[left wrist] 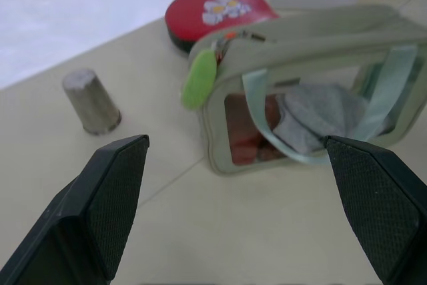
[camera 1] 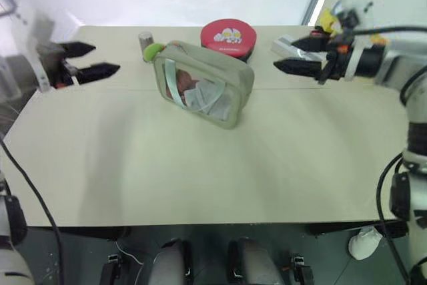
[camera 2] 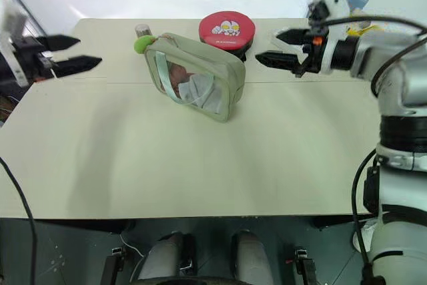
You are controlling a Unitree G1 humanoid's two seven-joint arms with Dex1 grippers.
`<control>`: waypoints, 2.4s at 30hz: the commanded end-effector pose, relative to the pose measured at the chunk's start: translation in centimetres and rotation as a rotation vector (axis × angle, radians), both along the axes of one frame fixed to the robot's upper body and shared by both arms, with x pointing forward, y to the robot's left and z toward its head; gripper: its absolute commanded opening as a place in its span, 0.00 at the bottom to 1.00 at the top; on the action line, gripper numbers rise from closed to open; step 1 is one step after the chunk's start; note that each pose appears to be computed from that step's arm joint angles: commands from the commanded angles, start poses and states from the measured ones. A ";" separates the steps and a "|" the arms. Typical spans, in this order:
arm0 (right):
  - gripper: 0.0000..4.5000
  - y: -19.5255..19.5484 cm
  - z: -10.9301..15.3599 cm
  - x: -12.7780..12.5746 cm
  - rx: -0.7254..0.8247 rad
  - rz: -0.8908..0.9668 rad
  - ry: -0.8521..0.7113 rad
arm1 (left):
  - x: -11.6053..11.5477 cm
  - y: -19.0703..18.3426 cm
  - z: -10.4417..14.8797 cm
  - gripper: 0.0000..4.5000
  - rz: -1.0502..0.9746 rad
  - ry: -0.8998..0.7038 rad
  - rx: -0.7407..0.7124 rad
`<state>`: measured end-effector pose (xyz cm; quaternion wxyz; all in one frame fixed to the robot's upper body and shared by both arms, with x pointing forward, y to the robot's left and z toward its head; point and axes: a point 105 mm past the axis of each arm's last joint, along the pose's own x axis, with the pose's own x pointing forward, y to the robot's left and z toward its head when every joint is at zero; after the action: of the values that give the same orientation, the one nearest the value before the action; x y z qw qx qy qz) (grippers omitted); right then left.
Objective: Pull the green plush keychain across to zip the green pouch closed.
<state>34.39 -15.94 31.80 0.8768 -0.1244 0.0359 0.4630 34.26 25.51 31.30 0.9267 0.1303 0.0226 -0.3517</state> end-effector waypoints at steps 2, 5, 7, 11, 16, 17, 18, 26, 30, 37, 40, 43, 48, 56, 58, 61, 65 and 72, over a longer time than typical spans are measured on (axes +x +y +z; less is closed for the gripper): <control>1.00 0.4 0.0 -0.1 -0.035 0.024 -0.016 | -0.1 -0.6 0.6 1.00 -0.059 -0.020 0.026; 1.00 0.3 -0.4 0.5 -0.052 -0.006 -0.023 | 0.4 -0.7 0.2 1.00 -0.037 -0.027 0.032; 1.00 0.4 0.0 1.0 -0.047 -0.032 -0.051 | 0.5 -0.7 -0.2 1.00 -0.033 -0.027 0.050; 1.00 1.4 1.1 1.9 -0.041 -0.049 -0.110 | 0.4 -0.9 -0.3 1.00 -0.040 -0.035 0.058; 1.00 6.5 1.3 2.6 -0.029 0.004 -0.151 | -1.1 -3.4 0.1 1.00 -0.145 -0.014 0.033; 1.00 7.9 1.0 2.6 -0.027 0.027 -0.144 | -1.3 -3.8 0.2 1.00 -0.155 -0.024 0.040; 1.00 8.9 0.5 2.6 -0.029 0.045 -0.136 | -1.4 -4.2 0.3 1.00 -0.155 -0.034 0.041; 1.00 10.7 -5.5 5.6 -0.263 -0.026 -0.208 | -2.4 -5.9 -0.6 1.00 -0.171 -0.026 0.022; 0.89 10.8 -5.6 5.6 -0.262 -0.003 -0.212 | -3.0 -5.7 -0.7 1.00 -0.149 -0.023 0.011; 0.18 11.1 -5.3 5.0 -0.287 0.064 -0.243 | -2.8 -5.4 -0.8 1.00 -0.116 -0.031 0.003; 0.02 10.7 -4.6 4.2 -0.320 0.137 -0.311 | -2.6 -4.6 -0.9 1.00 -0.086 -0.029 0.007; 0.02 9.6 -2.9 3.1 -0.272 0.234 -0.381 | -2.7 -3.5 -0.6 1.00 -0.051 -0.033 0.007; 0.02 6.4 -3.2 2.6 -0.316 0.318 -0.383 | -2.7 -2.2 -0.1 1.00 -0.013 -0.045 0.005; 0.09 6.3 -7.8 1.8 -0.314 0.383 -0.258 | -2.7 -2.6 -0.6 1.00 -0.026 -0.040 0.016; 0.25 6.8 -7.2 0.8 -0.269 0.405 -0.227 | -2.7 -2.4 -0.8 1.00 -0.023 -0.033 0.019; 0.57 6.6 -5.5 0.2 -0.259 0.389 -0.256 | -2.7 -2.2 -1.0 1.00 -0.019 -0.027 0.019; 0.67 5.2 -3.2 0.3 -0.272 0.309 -0.321 | -2.7 -2.3 -1.2 1.00 -0.021 -0.022 0.011; 0.67 3.3 -2.3 -1.8 -0.315 0.280 -0.305 | -2.6 -2.3 -1.6 1.00 -0.020 -0.005 0.008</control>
<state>33.72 -12.97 28.94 0.7776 -0.3337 -0.0298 0.5321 32.07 23.20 28.58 0.9228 0.1224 0.0419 -0.3630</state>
